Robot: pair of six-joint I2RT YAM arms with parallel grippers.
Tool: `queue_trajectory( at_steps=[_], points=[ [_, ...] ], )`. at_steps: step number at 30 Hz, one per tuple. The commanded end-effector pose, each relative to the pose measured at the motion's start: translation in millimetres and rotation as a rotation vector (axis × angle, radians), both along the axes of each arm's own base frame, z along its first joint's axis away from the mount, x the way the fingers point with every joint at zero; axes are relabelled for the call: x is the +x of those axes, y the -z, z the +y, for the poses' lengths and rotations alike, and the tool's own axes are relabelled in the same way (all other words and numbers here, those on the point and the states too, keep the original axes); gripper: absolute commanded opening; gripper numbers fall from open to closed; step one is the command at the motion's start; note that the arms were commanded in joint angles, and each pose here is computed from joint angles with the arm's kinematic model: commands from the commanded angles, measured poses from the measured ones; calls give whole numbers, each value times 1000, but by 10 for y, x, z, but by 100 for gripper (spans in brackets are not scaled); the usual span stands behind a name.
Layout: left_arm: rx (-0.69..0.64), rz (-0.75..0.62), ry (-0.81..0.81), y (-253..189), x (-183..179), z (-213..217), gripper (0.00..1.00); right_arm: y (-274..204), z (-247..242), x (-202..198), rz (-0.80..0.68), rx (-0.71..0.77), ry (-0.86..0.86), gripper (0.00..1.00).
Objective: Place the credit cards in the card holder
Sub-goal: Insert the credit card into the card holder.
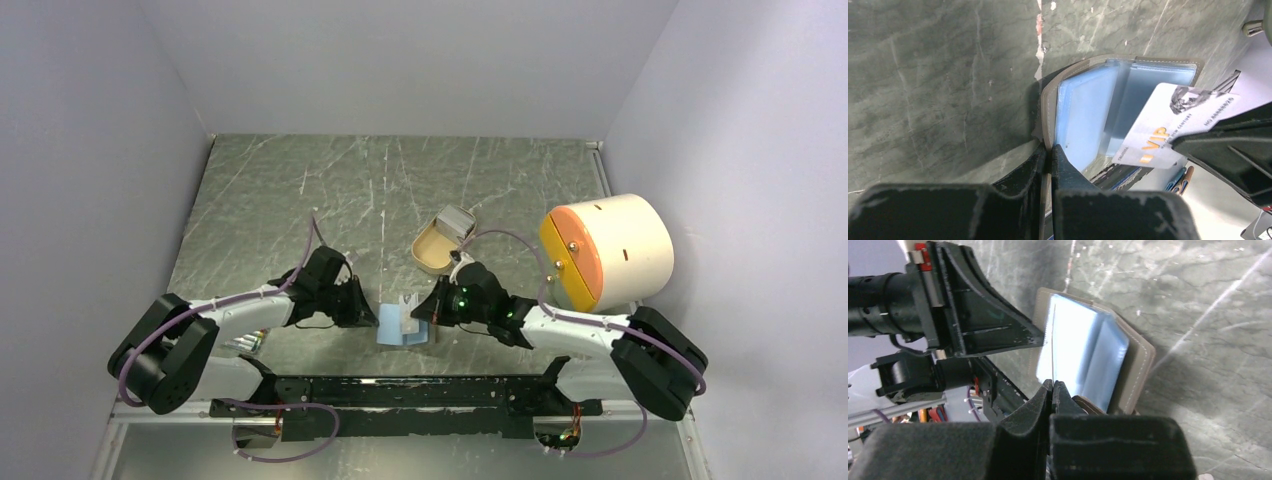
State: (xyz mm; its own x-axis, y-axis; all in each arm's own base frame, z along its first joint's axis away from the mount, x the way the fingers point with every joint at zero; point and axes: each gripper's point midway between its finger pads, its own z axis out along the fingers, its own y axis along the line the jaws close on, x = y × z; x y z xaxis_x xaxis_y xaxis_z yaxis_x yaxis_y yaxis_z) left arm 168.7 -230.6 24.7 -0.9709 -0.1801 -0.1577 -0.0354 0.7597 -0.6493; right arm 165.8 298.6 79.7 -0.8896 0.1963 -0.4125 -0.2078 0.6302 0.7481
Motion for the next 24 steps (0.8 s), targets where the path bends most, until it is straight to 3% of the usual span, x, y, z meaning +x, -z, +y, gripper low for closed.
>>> queue_trajectory(
  at_steps=[1, 9, 24],
  points=[
    [-3, -10, -28, 25, 33, 47, 9, 112, -28, 41, 8, 6, 52, 0],
    [-15, 7, -28, 80, 20, 62, 9, 345, -78, -26, 41, -11, 47, 0],
    [-12, 20, -19, 120, 23, 60, 9, 279, -83, -34, 83, 130, 71, 0]
  ],
)
